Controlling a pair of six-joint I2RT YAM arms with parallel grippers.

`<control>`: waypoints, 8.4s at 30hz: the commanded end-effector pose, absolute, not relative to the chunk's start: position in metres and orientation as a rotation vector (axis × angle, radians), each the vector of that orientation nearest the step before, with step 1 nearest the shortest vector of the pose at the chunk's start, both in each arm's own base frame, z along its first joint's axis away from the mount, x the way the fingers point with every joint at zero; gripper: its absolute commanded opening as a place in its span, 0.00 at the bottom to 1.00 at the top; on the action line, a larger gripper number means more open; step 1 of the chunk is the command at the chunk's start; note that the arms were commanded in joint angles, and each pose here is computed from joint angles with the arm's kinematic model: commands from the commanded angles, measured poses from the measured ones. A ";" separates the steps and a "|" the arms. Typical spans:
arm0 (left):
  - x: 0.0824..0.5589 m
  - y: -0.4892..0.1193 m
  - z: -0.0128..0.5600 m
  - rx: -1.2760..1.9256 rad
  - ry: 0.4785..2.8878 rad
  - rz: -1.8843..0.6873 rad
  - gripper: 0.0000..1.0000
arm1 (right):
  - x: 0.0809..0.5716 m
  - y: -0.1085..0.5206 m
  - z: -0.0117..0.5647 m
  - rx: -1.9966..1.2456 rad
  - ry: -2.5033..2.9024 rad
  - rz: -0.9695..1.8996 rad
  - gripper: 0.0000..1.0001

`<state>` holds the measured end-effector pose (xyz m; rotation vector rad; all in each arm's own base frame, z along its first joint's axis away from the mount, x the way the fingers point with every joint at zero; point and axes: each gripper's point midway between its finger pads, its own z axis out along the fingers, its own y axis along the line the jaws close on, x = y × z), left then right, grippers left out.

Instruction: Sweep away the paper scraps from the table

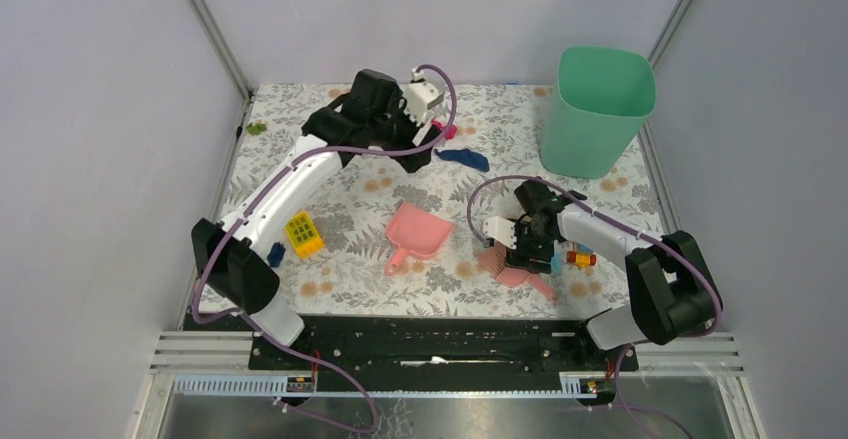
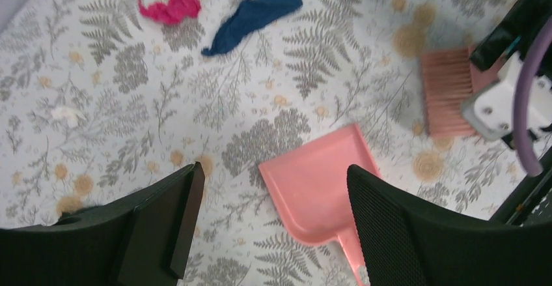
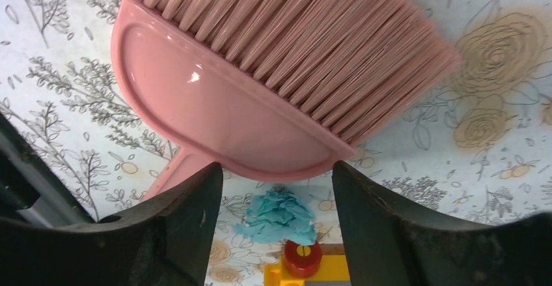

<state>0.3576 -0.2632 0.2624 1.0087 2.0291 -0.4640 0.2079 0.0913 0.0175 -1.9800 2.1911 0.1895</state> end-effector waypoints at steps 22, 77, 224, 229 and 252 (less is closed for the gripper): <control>0.385 -0.213 0.248 0.905 2.107 -0.318 0.87 | 0.309 0.133 0.053 -1.207 2.430 0.252 0.47; 0.385 -0.170 0.243 0.776 2.147 -0.234 0.89 | 0.178 0.225 0.076 -2.158 1.966 0.721 0.36; 0.296 -0.275 0.165 0.694 2.401 -1.448 0.00 | 0.261 0.255 0.251 -1.181 1.901 0.843 0.94; 0.290 -0.262 0.204 0.930 2.255 -1.300 0.00 | 0.242 0.230 0.266 -1.287 1.870 0.972 0.93; 0.254 -0.266 0.319 1.245 1.793 -1.280 0.00 | 0.253 0.263 0.266 -1.333 1.780 1.198 0.70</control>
